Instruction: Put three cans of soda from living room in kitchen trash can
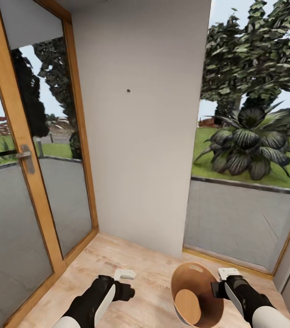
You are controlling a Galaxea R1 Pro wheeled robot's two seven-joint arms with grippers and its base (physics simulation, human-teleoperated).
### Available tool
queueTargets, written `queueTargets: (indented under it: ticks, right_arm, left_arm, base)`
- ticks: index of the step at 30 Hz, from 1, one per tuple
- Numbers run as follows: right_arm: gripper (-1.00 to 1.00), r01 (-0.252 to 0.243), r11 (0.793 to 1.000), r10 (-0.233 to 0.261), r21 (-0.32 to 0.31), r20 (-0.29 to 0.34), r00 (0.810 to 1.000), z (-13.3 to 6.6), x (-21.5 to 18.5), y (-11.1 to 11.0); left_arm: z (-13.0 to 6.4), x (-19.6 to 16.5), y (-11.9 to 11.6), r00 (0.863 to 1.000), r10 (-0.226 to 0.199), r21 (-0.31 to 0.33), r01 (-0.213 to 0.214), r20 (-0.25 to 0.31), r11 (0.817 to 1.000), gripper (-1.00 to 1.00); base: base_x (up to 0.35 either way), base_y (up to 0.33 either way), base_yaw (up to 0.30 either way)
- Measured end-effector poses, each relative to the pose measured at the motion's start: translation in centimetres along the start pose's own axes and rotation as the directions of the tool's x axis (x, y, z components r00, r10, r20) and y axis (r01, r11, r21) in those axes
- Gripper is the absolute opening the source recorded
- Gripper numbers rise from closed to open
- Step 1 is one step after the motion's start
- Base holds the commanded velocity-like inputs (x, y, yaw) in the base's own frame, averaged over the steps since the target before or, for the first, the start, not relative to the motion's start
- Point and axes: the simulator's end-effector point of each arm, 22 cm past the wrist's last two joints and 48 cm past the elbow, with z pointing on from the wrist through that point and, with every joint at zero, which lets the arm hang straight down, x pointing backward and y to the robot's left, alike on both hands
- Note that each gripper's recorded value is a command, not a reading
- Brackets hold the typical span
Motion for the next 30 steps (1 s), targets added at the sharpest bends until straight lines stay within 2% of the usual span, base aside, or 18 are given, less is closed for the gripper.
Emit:
queueTargets:
  ticks: [9,14,30]
  right_arm:
    - [-1.0,0.002,1.0,-0.002,0.0,-0.001,1.0,0.0,0.0,0.1]
    - [-1.0,-0.001,1.0,0.001,-0.001,0.0,1.0,0.0,0.0,0.0]
    - [-1.0,0.001,1.0,-0.001,0.001,0.0,1.0,0.0,0.0,0.0]
  left_arm:
    - [0.0,-0.1,0.0,1.0,0.0,0.001,0.0,0.004,1.0,1.0]
    - [0.0,-0.9,0.1,0.999,0.003,-0.002,-0.003,0.049,1.0,1.0]
    - [0.0,-1.2,-0.1,0.998,0.01,-0.003,-0.01,0.062,1.0,1.0]
  base:
    - [-0.24,-0.053,0.253]
    - [-0.06,-0.038,0.253]
    - [-0.231,-0.195,0.253]
